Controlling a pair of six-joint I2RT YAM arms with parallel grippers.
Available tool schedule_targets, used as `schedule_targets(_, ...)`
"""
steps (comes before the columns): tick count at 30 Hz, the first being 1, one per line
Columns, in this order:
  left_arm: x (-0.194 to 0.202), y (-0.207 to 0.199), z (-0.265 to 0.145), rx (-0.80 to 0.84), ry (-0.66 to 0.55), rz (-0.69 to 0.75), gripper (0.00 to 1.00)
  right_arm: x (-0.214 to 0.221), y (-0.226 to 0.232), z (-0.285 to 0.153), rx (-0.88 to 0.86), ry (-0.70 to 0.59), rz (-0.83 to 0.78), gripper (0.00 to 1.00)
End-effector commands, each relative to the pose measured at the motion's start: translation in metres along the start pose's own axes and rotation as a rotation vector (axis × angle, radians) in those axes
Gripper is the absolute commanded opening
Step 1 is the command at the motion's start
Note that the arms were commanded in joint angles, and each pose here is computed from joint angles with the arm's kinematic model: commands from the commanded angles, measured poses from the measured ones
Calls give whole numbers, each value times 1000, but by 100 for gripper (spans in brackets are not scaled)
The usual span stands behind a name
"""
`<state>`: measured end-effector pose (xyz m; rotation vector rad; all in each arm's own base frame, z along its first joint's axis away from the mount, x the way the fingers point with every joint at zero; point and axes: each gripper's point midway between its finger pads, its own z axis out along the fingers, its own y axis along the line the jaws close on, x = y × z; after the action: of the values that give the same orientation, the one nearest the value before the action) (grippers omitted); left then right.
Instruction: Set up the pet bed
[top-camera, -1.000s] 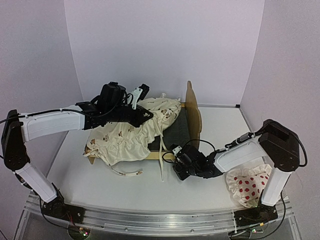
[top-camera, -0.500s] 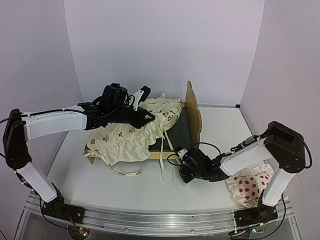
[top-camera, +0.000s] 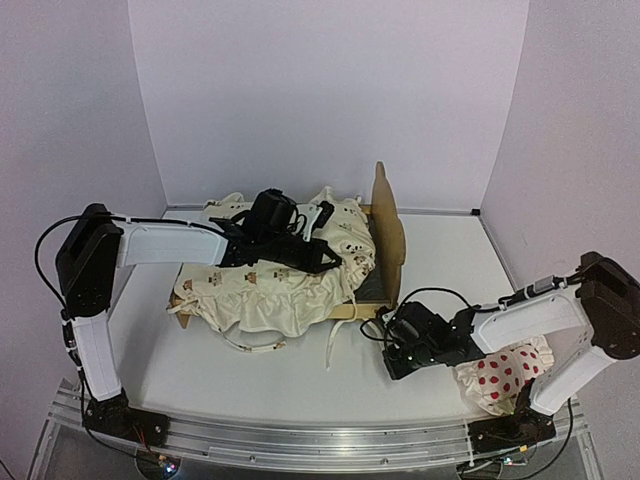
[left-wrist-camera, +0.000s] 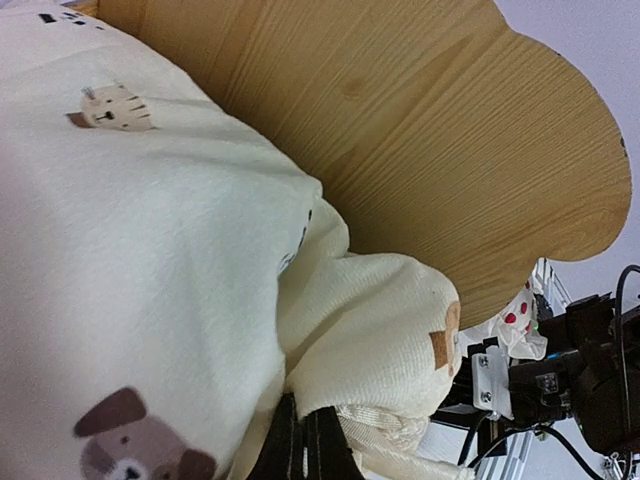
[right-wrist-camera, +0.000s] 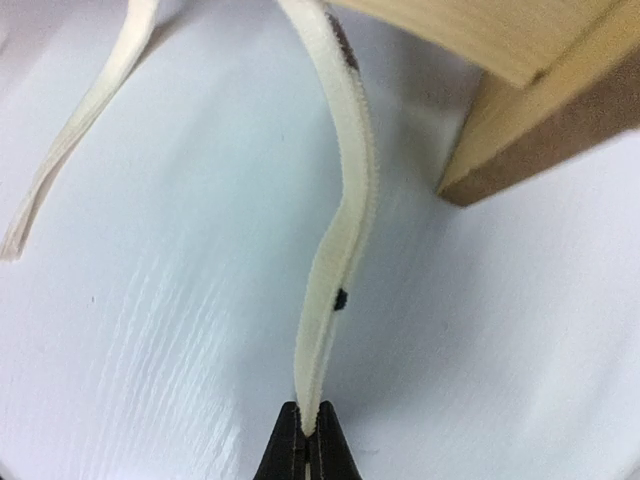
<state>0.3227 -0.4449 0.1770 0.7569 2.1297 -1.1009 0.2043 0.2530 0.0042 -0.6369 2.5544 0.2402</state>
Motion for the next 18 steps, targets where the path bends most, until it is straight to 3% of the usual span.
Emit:
schedule_targets(1,-39,-19,5,37,-95,17,0,33,3,-12,-64,111,68,0)
schedule_targets(5,-43,-23,14,48,-94,7,3,43,9,-22,-120,146,100,0)
schedule_targets(11,-42,-46,11,8,-64,66,36,53,11,-45,-135,241,66,0)
schedule_targets(16,-57,-67,-21,-70,-87,130,66,44,11,-75,-150,248,30,0)
schedule_targets(18,-58,-76,-37,-141,-90,178,73,42,8,-87,-138,252,3,0)
